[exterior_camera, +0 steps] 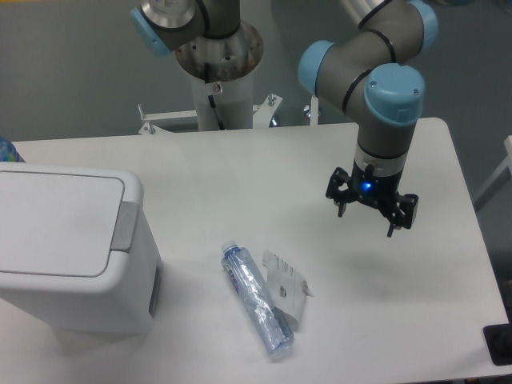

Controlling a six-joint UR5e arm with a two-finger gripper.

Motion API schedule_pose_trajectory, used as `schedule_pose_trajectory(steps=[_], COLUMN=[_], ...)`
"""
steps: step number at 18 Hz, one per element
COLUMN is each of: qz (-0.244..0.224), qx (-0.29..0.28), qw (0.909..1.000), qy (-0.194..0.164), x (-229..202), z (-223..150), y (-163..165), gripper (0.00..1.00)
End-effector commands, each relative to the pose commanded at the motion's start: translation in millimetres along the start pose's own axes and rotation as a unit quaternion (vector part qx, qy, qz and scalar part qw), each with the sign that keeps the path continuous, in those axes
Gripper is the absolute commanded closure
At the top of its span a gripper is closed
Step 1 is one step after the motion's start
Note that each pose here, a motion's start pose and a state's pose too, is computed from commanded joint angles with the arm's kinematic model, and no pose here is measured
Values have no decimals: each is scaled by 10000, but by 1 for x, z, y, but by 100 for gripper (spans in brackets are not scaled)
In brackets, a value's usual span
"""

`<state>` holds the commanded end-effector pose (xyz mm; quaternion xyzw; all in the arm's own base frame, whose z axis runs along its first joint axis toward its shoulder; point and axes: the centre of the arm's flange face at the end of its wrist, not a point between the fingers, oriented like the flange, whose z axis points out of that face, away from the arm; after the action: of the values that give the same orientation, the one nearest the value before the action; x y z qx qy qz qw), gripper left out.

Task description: Open the trash can

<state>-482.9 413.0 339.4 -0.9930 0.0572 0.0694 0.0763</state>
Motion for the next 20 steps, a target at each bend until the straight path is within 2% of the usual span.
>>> schedule_pose_trajectory(steps=[12, 15, 18, 20], qz=[-46, -67, -533, -540], qx=[57, 223, 483, 580], qw=[9999, 9997, 9974, 9968], qy=[-75, -98, -66, -102], x=[0, 0, 3, 10], z=[-6, -9, -17, -27], y=[-2, -5, -12, -24], gripper=[0, 0, 0, 0])
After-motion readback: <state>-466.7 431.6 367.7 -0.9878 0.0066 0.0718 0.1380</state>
